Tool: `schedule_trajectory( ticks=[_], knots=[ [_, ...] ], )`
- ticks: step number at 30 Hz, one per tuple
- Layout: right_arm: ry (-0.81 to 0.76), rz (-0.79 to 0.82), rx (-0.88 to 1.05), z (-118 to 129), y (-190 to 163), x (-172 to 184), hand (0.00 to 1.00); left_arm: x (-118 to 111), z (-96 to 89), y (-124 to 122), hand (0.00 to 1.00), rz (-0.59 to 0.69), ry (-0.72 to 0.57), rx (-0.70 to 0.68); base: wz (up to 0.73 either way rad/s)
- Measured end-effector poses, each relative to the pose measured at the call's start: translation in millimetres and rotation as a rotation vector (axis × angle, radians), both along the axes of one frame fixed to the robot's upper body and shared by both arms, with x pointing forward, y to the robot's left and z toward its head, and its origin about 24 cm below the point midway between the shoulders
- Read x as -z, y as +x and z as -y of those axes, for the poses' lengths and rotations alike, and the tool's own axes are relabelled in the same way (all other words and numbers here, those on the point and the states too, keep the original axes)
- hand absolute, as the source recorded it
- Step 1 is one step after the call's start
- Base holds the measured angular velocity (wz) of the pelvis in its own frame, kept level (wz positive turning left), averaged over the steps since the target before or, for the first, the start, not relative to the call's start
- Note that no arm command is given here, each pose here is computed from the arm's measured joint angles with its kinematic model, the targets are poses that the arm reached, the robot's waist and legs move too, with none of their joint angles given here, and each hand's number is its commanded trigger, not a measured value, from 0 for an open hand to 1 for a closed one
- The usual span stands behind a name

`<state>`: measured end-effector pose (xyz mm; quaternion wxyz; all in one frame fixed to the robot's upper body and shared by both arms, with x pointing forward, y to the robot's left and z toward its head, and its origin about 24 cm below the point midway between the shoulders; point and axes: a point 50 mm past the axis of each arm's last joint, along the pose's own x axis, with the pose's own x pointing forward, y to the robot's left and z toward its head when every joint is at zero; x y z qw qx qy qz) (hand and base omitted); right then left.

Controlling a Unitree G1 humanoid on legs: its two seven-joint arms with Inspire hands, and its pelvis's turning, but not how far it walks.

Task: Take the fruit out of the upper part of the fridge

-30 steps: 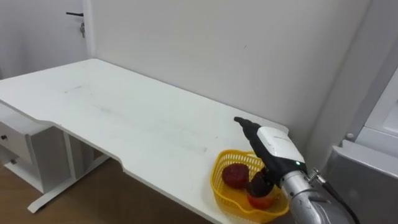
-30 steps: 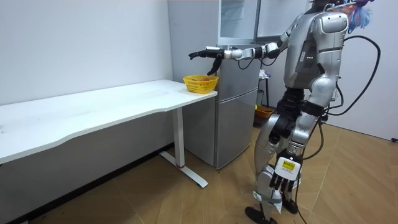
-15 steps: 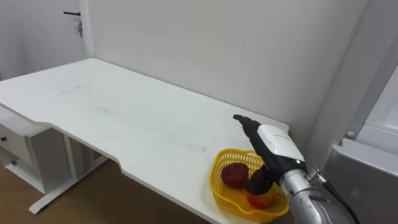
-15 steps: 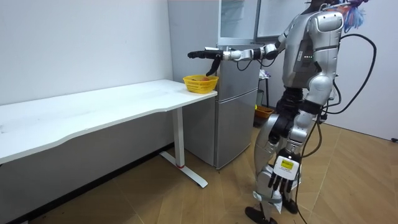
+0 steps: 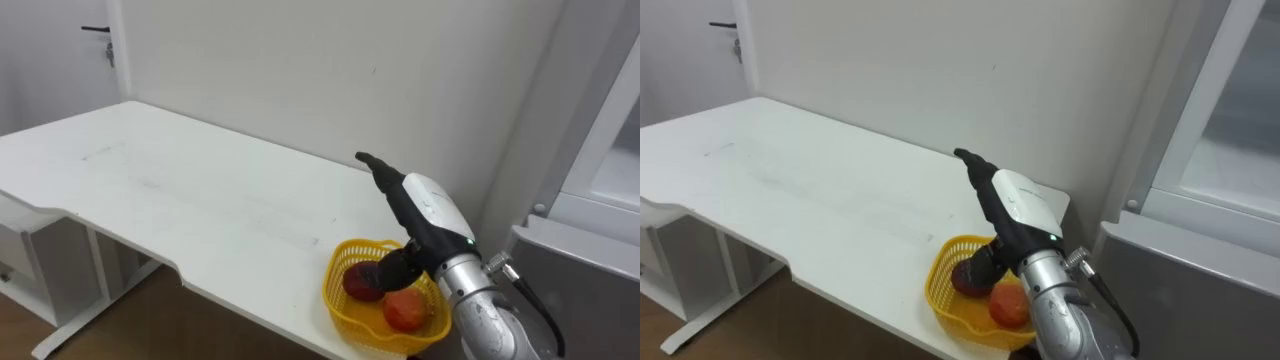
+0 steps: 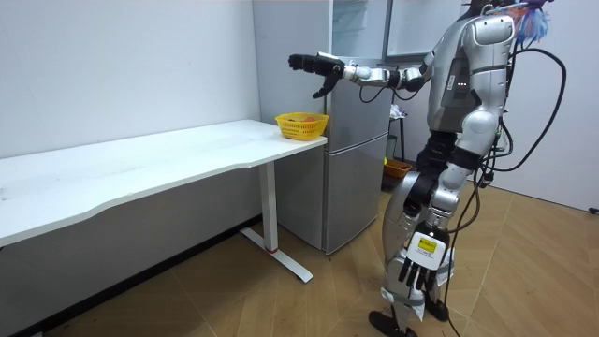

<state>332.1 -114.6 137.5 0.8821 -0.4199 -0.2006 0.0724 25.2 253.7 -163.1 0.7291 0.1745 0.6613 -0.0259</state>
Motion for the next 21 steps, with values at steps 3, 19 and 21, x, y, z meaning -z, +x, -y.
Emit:
schedule_trajectory(
  ticks=[3,19,21],
  knots=[
    [0.037,0.038,-0.034,-4.6,-11.0,-6.9,0.0,0.1,1.4,4.1,0.0,0.012,-0.006,0.003,-0.09],
    [0.227,0.164,-0.202,-16.1,-67.1,-27.1,0.0,3.4,7.8,0.0,0.0,0.014,-0.021,-0.001,-0.14],
    [0.245,0.195,-0.207,-15.8,-72.0,-31.4,0.0,4.2,7.8,-4.3,0.0,-0.003,-0.023,-0.008,-0.23]
  ],
)
